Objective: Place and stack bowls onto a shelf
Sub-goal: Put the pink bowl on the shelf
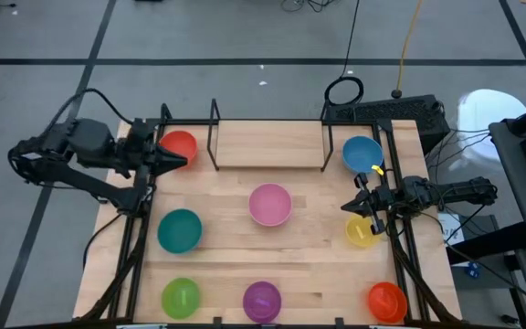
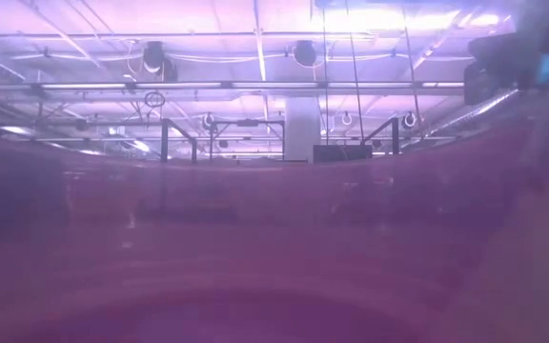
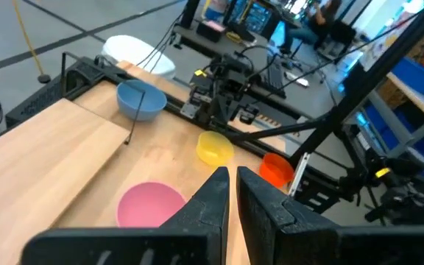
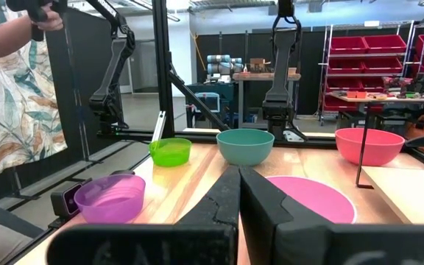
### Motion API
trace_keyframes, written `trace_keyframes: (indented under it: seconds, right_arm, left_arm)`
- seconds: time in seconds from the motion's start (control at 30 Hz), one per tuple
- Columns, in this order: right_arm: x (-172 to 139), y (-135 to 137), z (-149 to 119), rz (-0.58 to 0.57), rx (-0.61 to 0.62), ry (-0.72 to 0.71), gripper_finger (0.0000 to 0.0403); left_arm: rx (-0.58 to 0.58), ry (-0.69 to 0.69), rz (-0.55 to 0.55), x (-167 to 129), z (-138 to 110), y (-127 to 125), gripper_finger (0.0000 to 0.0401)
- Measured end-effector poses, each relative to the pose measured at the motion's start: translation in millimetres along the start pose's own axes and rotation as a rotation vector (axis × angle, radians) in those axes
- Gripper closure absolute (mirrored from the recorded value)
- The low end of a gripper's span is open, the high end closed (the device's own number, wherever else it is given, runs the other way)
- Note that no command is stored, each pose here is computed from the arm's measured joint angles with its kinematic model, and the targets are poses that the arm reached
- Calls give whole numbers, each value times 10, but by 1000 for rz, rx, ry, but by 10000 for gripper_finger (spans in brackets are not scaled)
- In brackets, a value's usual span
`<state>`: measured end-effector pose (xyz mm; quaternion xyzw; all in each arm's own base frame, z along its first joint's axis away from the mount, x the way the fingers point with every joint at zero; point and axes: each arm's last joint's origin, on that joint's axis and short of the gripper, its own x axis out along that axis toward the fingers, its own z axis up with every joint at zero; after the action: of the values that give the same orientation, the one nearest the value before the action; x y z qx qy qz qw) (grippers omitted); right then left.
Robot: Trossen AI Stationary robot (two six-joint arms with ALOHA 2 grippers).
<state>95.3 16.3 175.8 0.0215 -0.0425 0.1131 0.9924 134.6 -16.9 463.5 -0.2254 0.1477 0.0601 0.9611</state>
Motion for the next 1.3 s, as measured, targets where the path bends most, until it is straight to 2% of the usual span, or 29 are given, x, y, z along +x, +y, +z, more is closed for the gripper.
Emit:
trace_keyframes:
  seconds: [0.07,0.2,0.4,0.6,0.83,0.93,1.2,1.3]
  right_arm:
    - [0,0,0,0,0,0,403]
    - [0,0,0,0,0,0,403]
    - [0,0,0,0,0,0,403]
    - [0,0,0,0,0,0,403]
    - [0,0,0,0,0,0,403]
    - [0,0,0,0,0,0,403]
    - [0,0,0,0,0,0,403]
    - [0,0,0,0,0,0,403]
  left_arm:
    - [9,23,13,66,-14,-8,368]
    - [112,85,-14,196,-48,-38,370]
    - [213,156,-17,345,-95,-57,395]
    - [177,194,9,493,-127,-74,362]
    - [170,311,82,783,-237,-61,315]
    - [242,356,92,951,-288,-71,305]
    - [558,515,81,1463,-496,-73,302]
    - [624,555,74,1667,-580,-73,302]
